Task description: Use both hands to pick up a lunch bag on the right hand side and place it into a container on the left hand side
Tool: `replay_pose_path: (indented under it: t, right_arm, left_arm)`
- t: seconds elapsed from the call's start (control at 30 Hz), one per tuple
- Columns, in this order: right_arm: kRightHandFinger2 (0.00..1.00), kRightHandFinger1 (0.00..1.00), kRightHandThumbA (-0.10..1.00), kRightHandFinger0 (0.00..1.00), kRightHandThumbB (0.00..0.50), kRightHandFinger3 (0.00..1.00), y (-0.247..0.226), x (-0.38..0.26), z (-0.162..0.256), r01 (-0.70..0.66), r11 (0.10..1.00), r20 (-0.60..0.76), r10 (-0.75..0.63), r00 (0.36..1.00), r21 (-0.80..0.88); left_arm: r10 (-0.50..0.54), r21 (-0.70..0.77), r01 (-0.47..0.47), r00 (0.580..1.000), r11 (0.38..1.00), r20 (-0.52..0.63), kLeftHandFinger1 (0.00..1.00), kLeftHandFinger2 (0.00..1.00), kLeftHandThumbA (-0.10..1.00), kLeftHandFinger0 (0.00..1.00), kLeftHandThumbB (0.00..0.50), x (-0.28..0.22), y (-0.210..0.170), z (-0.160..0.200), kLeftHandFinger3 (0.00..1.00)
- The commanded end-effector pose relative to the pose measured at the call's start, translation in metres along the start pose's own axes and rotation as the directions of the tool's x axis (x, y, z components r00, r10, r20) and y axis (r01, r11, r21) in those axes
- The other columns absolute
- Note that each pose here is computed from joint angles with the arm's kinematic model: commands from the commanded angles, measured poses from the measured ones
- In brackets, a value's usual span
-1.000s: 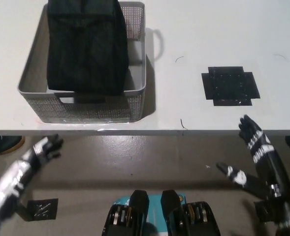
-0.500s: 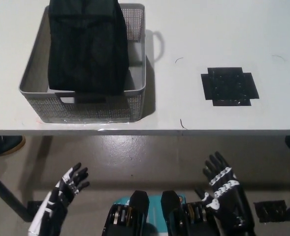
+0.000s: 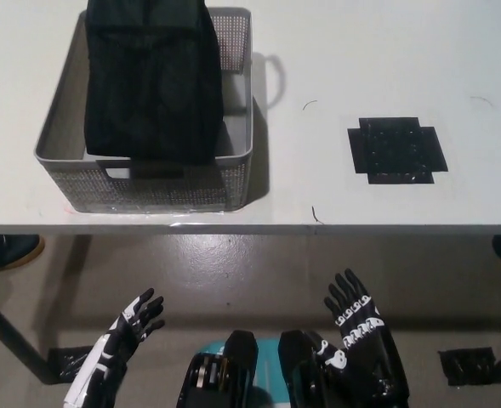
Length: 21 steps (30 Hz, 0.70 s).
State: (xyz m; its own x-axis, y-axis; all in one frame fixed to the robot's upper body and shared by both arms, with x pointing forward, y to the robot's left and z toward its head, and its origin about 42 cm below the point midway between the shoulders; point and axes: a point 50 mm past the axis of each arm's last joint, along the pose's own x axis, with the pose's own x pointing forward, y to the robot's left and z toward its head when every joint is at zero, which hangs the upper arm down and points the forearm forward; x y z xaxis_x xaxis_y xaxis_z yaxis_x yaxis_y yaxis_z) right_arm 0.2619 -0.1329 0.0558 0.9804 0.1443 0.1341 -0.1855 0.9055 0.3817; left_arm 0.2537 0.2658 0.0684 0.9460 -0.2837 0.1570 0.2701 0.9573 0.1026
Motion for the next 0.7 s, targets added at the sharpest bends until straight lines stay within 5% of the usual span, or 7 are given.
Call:
replay_pose_path:
  t: [0.0,0.37,0.67]
  right_arm:
    - [1.00,1.00,1.00,1.00,0.127,1.00,0.0079,0.0075,0.0077,-0.020,0.999,0.083,0.022,0.996,-0.026]
    - [1.00,1.00,1.00,1.00,0.144,1.00,0.0065,0.0115,0.0079,-0.024,0.999,0.085,0.026,0.996,-0.027]
    - [1.00,1.00,1.00,1.00,0.102,1.00,0.0074,0.0130,0.0106,-0.028,0.999,0.095,0.031,0.995,-0.029]
  left_arm:
    - [0.000,0.053,-0.003,0.998,0.999,0.061,1.00,1.00,1.00,1.00,0.190,0.0049,0.0020,0.0079,1.00]
    - [0.006,0.056,-0.009,0.998,0.998,0.060,1.00,1.00,1.00,1.00,0.165,0.0075,0.0039,0.0110,1.00]
    - [0.008,0.059,-0.011,0.998,0.998,0.057,1.00,1.00,0.94,1.00,0.175,0.0095,0.0047,0.0118,1.00]
